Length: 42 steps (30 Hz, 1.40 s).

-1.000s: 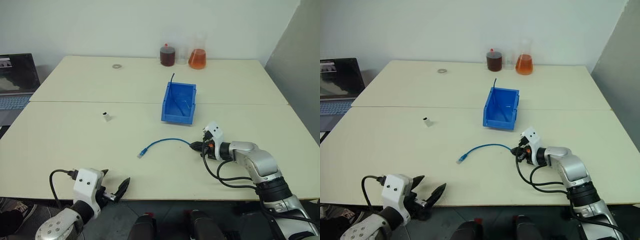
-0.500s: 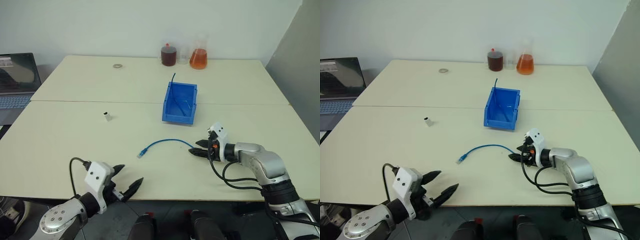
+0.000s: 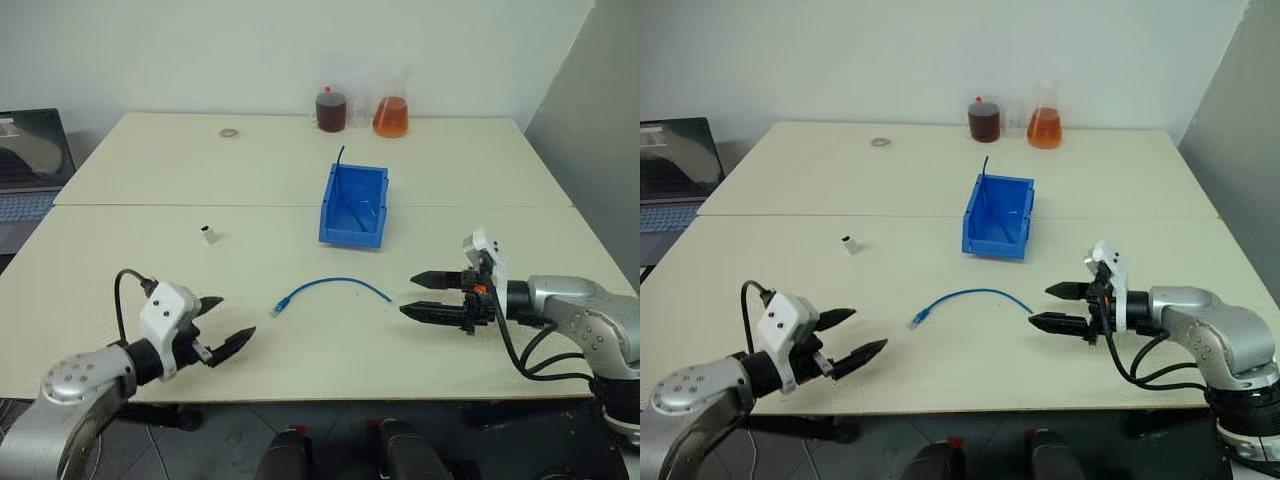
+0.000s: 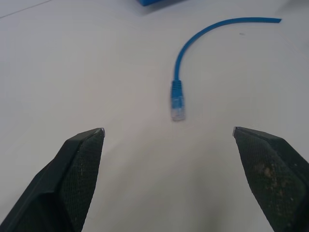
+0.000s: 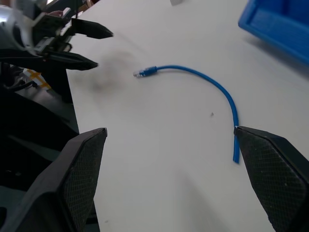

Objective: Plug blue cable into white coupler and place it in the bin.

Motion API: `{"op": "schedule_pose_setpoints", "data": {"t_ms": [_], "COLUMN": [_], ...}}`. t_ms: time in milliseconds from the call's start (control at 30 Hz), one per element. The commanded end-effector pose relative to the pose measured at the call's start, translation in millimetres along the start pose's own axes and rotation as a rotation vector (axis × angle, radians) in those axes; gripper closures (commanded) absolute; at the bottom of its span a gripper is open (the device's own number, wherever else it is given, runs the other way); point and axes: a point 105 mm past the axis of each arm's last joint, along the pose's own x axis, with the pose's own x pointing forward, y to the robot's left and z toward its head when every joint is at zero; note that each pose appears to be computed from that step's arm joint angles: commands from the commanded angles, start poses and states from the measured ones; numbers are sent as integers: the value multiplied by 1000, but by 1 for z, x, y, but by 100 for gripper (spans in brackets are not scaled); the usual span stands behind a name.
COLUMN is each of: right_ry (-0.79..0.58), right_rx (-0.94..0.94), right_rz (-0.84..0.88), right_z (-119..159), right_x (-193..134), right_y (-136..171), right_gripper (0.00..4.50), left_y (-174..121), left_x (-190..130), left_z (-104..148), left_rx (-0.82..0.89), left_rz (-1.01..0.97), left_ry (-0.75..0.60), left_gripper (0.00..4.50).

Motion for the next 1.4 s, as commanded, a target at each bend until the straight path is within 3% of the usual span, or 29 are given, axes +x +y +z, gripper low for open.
{"op": "schedule_pose_setpoints", "data": {"t_ms": [33, 267, 667, 1200, 1400], "right_ry": [-37, -51, -84, -95, -102], "right_rx": [-42, -24, 15, 19, 35], "right_rz": [-20, -78, -129, -103, -107], "right_z": [9, 8, 4, 5, 5], "right_x": [7, 6, 4, 5, 4], "right_y": [-1, -7, -11, -6, -8], "right_gripper": [2, 2, 2, 0, 0], "left_y": [2, -11, -27, -34, -27], "left_x": [18, 43, 63, 71, 66], "left_z": [-3, 5, -19, -41, -27], "left_rx": [14, -20, 54, 30, -21], "left_rz": [-36, -145, -187, -201, -176], "left_ry": [2, -29, 50, 116, 80], "left_gripper": [0, 0, 0, 313, 424]}}
